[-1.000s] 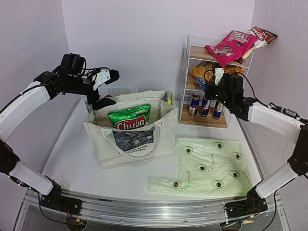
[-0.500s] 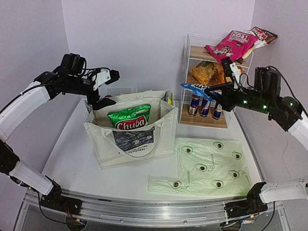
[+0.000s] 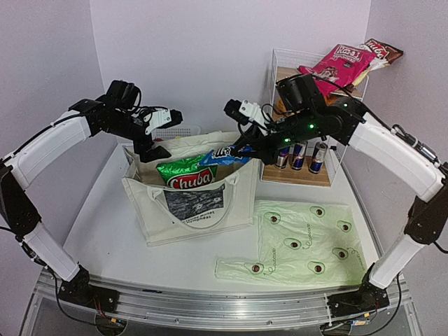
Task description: Place the mixed food into the grocery bags and tie them
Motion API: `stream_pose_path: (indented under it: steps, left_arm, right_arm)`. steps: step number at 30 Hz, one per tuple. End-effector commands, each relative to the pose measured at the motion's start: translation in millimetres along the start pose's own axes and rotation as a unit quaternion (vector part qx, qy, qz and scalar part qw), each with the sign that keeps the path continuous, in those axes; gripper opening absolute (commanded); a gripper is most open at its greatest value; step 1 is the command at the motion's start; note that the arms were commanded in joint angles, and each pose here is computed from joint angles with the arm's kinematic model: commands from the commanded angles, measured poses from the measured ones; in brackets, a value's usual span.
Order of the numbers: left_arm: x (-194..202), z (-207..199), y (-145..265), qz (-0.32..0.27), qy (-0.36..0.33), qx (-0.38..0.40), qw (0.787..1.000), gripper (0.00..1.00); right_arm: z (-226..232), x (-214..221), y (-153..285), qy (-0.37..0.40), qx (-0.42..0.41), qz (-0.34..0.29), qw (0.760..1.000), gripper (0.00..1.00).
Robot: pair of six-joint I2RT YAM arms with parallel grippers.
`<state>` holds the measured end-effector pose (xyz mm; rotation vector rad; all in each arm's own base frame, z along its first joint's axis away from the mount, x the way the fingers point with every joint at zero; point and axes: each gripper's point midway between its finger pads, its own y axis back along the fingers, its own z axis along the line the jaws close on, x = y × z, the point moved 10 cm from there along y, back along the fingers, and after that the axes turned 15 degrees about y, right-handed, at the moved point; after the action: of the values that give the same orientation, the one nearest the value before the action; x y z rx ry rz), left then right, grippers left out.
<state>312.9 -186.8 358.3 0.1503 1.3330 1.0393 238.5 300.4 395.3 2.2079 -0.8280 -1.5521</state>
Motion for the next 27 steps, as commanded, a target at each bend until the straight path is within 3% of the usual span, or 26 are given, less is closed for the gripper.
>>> stream_pose_path:
  steps: [1,5,12,14,16,19,21,24,27]
  left_arm:
    - [-1.9,3.6,1.2,0.000,-0.011,0.007,1.000,0.99]
    - [-2.4,3.1,-3.5,-0.002,-0.018,0.022,1.000,0.94]
    - [-2.9,-1.8,-1.4,-0.003,-0.022,0.053,0.998,0.59]
    - [-2.9,-3.1,0.1,-0.005,-0.023,0.059,0.998,0.47]
    - [-3.1,-3.8,1.1,-0.006,-0.022,0.062,0.998,0.32]
    - [-3.0,-4.2,1.8,-0.007,-0.021,0.062,0.998,0.08]
    - [-3.0,-4.7,2.3,-0.008,-0.021,0.061,0.998,0.01]
    - [-3.2,-5.4,4.1,-0.010,-0.019,0.063,0.998,0.00]
    - [-3.1,-5.8,4.4,-0.010,-0.013,0.064,0.998,0.00]
  right_arm:
    - [-6.3,-20.5,-3.0,0.087,-0.013,-0.025,0.996,0.00]
    - [-4.8,-24.1,-23.5,0.122,-0.034,-0.004,0.992,0.00]
    - [3.0,-18.8,-48.8,0.158,-0.070,0.033,0.984,0.02]
    - [1.1,-20.5,-50.3,0.160,-0.061,0.038,0.985,0.21]
    - [-5.3,-27.2,-48.8,0.138,-0.035,0.036,0.989,0.51]
    - [-26.8,-48.6,-38.4,0.062,0.054,0.015,0.996,0.79]
    - [-35.4,-56.5,-28.3,0.017,0.097,-0.002,0.995,0.83]
    - [-47.8,-64.1,-1.3,-0.062,0.146,-0.058,0.986,0.85]
    - [-62.4,-44.7,22.6,-0.152,0.173,-0.097,0.968,0.85]
